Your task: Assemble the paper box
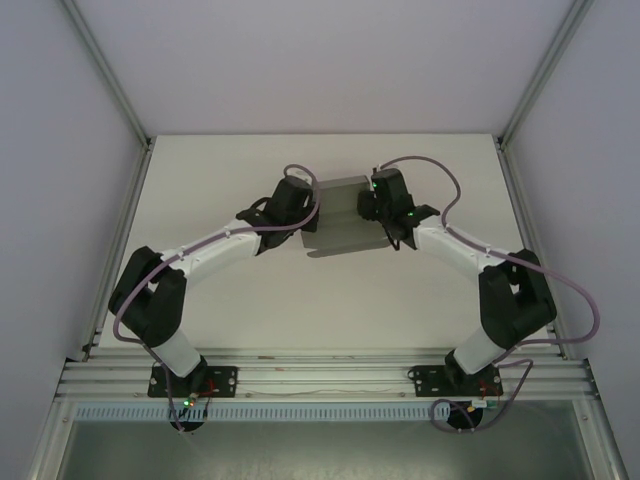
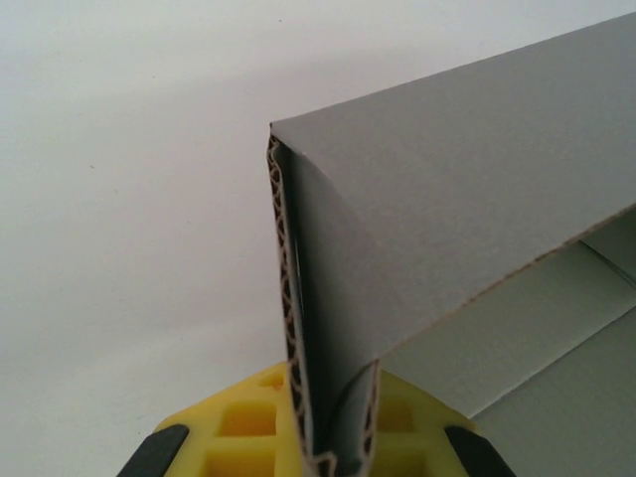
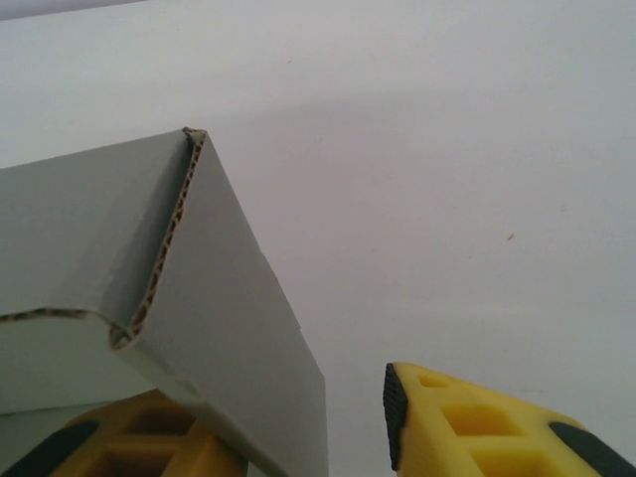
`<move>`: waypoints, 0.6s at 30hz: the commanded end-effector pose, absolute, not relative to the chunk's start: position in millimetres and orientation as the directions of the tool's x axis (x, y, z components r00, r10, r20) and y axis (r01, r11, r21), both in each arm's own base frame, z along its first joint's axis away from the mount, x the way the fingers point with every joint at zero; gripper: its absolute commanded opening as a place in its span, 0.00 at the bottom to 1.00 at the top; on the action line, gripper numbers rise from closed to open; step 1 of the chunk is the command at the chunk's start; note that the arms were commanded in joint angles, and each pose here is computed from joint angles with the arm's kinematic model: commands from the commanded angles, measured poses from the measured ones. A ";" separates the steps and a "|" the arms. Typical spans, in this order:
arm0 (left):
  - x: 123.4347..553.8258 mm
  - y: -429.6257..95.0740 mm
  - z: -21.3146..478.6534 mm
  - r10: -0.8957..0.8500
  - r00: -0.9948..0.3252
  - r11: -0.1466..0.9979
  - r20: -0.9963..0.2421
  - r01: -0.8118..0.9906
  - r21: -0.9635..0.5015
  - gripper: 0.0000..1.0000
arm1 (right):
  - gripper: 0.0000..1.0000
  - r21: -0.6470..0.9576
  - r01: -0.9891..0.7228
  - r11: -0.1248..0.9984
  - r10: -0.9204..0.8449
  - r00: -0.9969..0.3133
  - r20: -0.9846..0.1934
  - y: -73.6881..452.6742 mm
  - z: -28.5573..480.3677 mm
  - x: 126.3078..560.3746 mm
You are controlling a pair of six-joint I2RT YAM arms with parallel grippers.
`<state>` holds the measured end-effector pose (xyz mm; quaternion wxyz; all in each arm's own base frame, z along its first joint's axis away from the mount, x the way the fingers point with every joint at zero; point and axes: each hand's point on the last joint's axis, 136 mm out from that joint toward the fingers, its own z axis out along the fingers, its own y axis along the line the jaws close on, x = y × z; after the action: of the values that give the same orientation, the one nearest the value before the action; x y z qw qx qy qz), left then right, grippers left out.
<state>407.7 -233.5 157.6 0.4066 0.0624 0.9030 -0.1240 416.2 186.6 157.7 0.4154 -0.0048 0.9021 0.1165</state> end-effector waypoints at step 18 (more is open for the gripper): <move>405.1 -222.1 195.8 -0.030 -0.584 0.965 -0.811 0.195 -0.176 0.00 | 0.03 0.003 0.146 0.989 0.103 -0.682 -0.724 133.2 130.5 426.8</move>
<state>402.9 -234.9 163.6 0.4153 0.0781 0.8978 -0.1239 417.3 191.7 139.3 0.3914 -0.0142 0.9148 0.0985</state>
